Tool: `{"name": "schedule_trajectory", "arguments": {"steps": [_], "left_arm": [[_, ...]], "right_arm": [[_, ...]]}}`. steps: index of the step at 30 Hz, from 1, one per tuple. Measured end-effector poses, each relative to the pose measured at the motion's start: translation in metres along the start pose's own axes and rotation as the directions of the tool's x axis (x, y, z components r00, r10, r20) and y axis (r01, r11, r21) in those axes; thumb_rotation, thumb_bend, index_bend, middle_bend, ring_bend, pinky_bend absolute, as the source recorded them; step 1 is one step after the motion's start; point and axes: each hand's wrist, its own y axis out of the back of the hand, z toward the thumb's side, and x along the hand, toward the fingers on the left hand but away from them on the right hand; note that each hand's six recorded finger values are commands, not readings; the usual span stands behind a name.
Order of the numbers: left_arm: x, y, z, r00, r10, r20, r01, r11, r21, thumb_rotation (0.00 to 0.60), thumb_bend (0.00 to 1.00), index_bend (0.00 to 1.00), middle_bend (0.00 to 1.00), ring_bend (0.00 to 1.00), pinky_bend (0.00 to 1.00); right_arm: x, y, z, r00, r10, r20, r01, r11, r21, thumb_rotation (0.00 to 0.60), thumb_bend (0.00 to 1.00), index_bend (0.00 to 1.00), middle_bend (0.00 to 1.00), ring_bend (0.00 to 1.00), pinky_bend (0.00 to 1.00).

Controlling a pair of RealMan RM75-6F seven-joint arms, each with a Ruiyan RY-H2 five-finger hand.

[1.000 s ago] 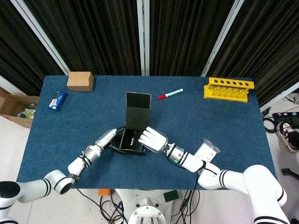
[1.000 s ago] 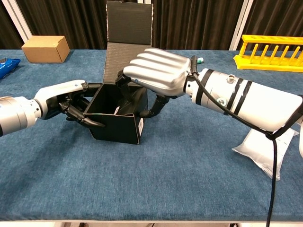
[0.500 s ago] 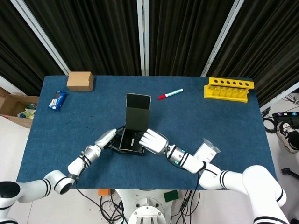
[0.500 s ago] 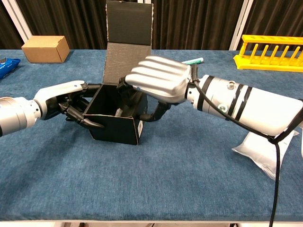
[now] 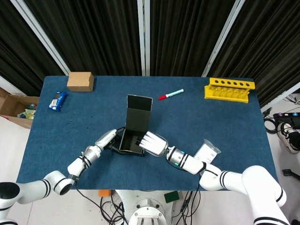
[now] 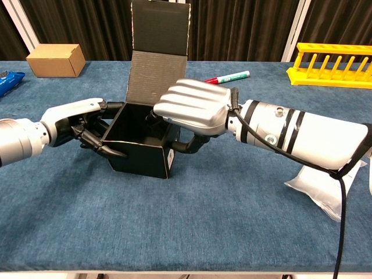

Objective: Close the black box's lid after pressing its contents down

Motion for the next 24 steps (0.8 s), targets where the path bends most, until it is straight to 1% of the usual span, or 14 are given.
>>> {"name": "schedule_trajectory", "arguments": {"steps": [2, 4, 6, 9, 14, 18, 21, 24], "left_arm": [[-0.001, 0.000, 0.001, 1.000, -0.001, 0.003, 0.001, 1.000, 0.001, 0.600, 0.00, 0.47, 0.45, 0.76, 0.93], [-0.001, -0.001, 0.001, 1.000, -0.003, 0.005, 0.003, 1.000, 0.003, 0.600, 0.00, 0.47, 0.45, 0.76, 0.93], [-0.002, -0.001, 0.001, 1.000, -0.005, 0.007, 0.004, 1.000, 0.006, 0.600, 0.00, 0.47, 0.45, 0.76, 0.93], [-0.002, -0.002, 0.002, 1.000, -0.007, 0.009, 0.007, 1.000, 0.009, 0.600, 0.00, 0.47, 0.45, 0.76, 0.93], [-0.002, -0.003, 0.003, 1.000, -0.012, 0.011, 0.011, 1.000, 0.012, 0.600, 0.00, 0.47, 0.45, 0.76, 0.93], [-0.002, -0.003, 0.004, 1.000, -0.014, 0.010, 0.014, 1.000, 0.012, 0.600, 0.00, 0.47, 0.45, 0.76, 0.93], [-0.002, -0.002, 0.003, 1.000, -0.011, 0.006, 0.011, 1.000, 0.006, 0.600, 0.00, 0.47, 0.45, 0.76, 0.93], [-0.003, -0.001, 0.002, 1.000, -0.010, 0.001, 0.010, 1.000, 0.000, 0.600, 0.00, 0.47, 0.45, 0.76, 0.93]], "right_arm": [[-0.001, 0.000, 0.001, 1.000, 0.011, -0.006, -0.011, 1.000, 0.009, 0.600, 0.74, 0.69, 0.55, 0.88, 1.00], [-0.003, 0.000, 0.002, 1.000, 0.026, -0.014, -0.026, 0.999, 0.023, 0.600, 0.79, 0.69, 0.56, 0.88, 1.00], [-0.005, 0.001, 0.002, 0.999, 0.039, -0.020, -0.038, 0.999, 0.038, 0.600, 0.81, 0.70, 0.56, 0.88, 1.00], [-0.009, 0.006, 0.004, 0.998, 0.054, -0.028, -0.053, 0.997, 0.049, 0.600, 0.81, 0.70, 0.56, 0.88, 1.00], [-0.016, 0.015, 0.004, 0.998, 0.059, -0.032, -0.057, 0.996, 0.061, 0.600, 0.81, 0.70, 0.56, 0.88, 1.00], [-0.020, 0.016, 0.004, 0.995, 0.088, -0.040, -0.085, 0.994, 0.069, 0.600, 0.81, 0.70, 0.56, 0.88, 1.00], [-0.021, 0.015, 0.005, 0.991, 0.121, -0.052, -0.116, 0.990, 0.078, 0.600, 0.85, 0.70, 0.56, 0.87, 1.00], [-0.019, 0.014, 0.005, 0.986, 0.156, -0.058, -0.151, 0.985, 0.082, 0.600, 0.91, 0.72, 0.58, 0.87, 1.00]]}}
